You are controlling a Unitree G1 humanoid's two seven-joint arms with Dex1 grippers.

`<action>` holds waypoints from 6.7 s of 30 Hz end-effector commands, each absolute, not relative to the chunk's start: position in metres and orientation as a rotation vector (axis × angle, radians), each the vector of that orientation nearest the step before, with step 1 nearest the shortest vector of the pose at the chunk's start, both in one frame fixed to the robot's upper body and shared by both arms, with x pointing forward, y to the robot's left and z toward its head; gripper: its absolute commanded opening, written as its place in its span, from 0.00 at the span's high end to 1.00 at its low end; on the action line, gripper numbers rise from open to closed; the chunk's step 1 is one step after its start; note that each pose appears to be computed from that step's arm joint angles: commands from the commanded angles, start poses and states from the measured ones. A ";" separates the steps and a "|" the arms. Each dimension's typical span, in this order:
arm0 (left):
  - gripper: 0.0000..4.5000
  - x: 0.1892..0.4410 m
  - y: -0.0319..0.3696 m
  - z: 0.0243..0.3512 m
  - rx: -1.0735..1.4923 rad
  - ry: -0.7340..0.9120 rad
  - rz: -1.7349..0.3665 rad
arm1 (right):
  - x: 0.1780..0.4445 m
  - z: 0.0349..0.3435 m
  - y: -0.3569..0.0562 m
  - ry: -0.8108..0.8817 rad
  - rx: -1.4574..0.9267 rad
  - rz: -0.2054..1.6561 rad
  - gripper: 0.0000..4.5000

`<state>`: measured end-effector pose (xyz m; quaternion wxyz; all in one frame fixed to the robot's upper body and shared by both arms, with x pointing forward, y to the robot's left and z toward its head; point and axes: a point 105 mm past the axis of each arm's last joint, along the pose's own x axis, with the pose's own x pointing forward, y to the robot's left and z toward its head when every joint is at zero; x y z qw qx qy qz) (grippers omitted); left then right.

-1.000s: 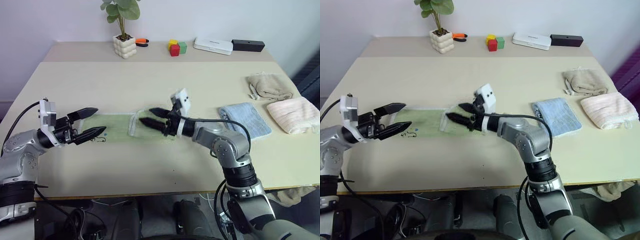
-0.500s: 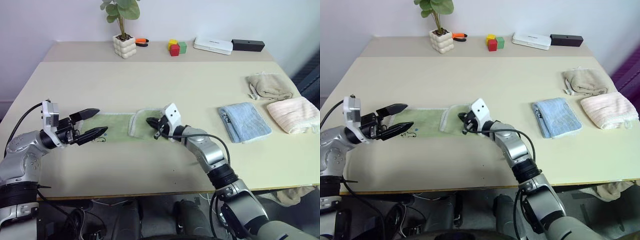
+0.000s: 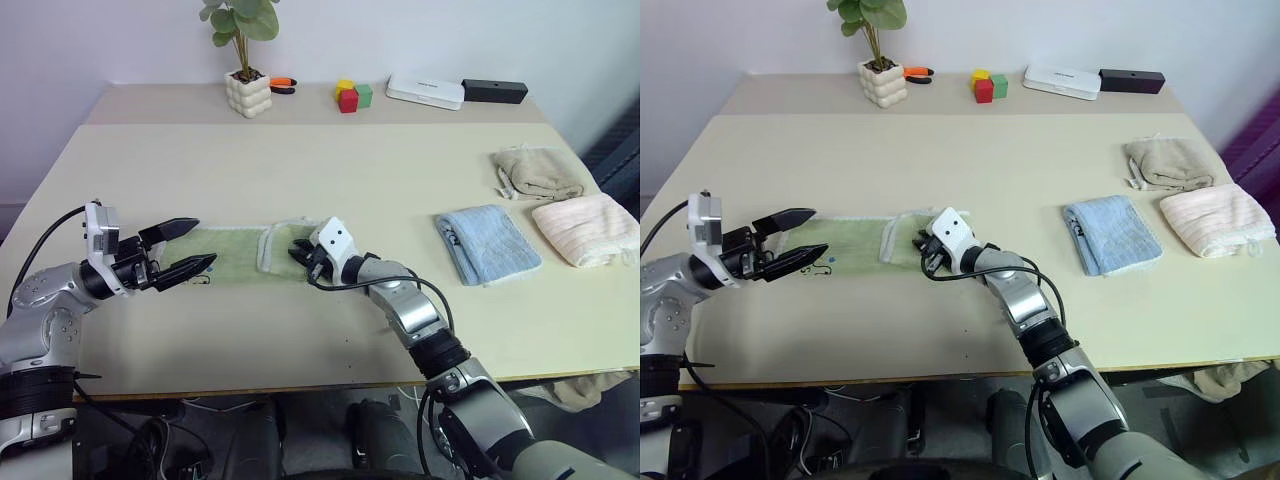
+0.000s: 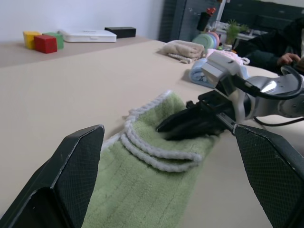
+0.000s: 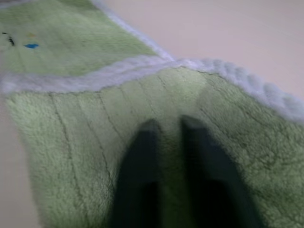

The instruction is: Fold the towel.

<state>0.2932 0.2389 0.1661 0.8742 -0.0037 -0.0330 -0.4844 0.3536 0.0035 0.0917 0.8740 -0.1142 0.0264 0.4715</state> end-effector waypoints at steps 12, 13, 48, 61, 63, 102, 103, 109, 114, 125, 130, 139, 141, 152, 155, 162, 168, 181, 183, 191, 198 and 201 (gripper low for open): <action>0.00 0.286 0.250 0.179 -0.226 -0.031 -0.889 | 0.347 0.196 -0.018 -0.162 -0.126 1.051 0.01; 0.00 0.280 0.248 0.182 -0.291 -0.024 -0.887 | 0.337 0.202 -0.021 -0.193 -0.144 1.104 0.01; 0.06 0.263 0.274 0.090 -1.148 0.235 -0.064 | 0.303 0.198 -0.076 -0.194 -0.371 1.214 0.00; 0.98 0.294 0.276 0.109 -1.171 0.150 -0.095 | 0.309 0.195 -0.081 -0.190 -0.412 1.151 0.00; 0.98 0.296 0.277 0.121 -1.176 0.097 -0.132 | 0.311 0.192 -0.089 -0.176 -0.423 1.136 0.00; 0.98 0.323 0.040 0.116 -0.185 0.229 -1.212 | 0.300 0.188 -0.186 -0.037 -0.316 0.897 0.00; 0.98 0.323 0.038 0.115 -0.201 0.243 -1.212 | 0.300 0.188 -0.185 -0.040 -0.317 0.895 0.00; 0.46 0.310 0.036 0.115 -0.274 0.277 -1.258 | 0.302 0.189 -0.182 -0.045 -0.318 0.896 0.00; 0.00 0.301 0.041 0.137 -0.356 0.221 -1.322 | 0.306 0.191 -0.178 -0.055 -0.314 0.904 0.00; 0.20 0.327 0.087 0.203 -0.601 -0.060 -1.093 | 0.332 0.226 -0.141 -0.240 0.060 0.812 0.12; 0.77 0.366 0.119 0.191 -0.562 -0.106 -0.753 | 0.342 0.217 -0.113 -0.248 0.084 0.680 0.66; 1.00 0.384 0.099 0.178 -0.540 -0.121 -0.660 | 0.362 0.191 -0.057 -0.164 0.035 0.533 0.99; 1.00 0.385 0.091 0.172 -0.541 -0.103 -0.661 | 0.368 0.183 -0.045 -0.123 0.031 0.526 0.99; 1.00 0.386 0.090 0.125 -0.460 0.062 -0.585 | 0.376 0.111 -0.041 0.096 -0.014 0.421 0.99; 1.00 0.387 0.095 0.121 -0.445 0.073 -0.568 | 0.376 0.096 -0.052 0.140 -0.042 0.391 0.99; 1.00 0.387 0.109 0.112 -0.413 0.093 -0.528 | 0.371 0.086 -0.070 0.149 -0.046 0.343 0.99; 1.00 0.389 0.118 0.114 -0.420 0.087 -0.487 | 0.375 0.100 -0.075 0.094 -0.046 0.331 0.99; 0.00 0.384 0.143 0.159 -0.429 -0.023 -0.572 | 0.383 0.164 -0.115 -0.083 0.026 0.304 0.00; 0.00 0.383 0.153 0.170 -0.401 -0.042 -0.577 | 0.380 0.179 -0.116 -0.128 0.018 0.366 0.00; 0.00 0.367 0.193 0.166 -0.580 0.145 -0.623 | 0.356 0.206 -0.102 -0.179 -0.021 0.703 0.00; 0.00 0.338 0.196 0.143 -0.861 0.469 -0.739 | 0.303 0.212 -0.097 -0.162 -0.100 1.086 0.00; 0.00 0.330 0.187 0.137 -0.928 0.531 -0.796 | 0.300 0.204 -0.101 -0.129 -0.137 1.115 0.00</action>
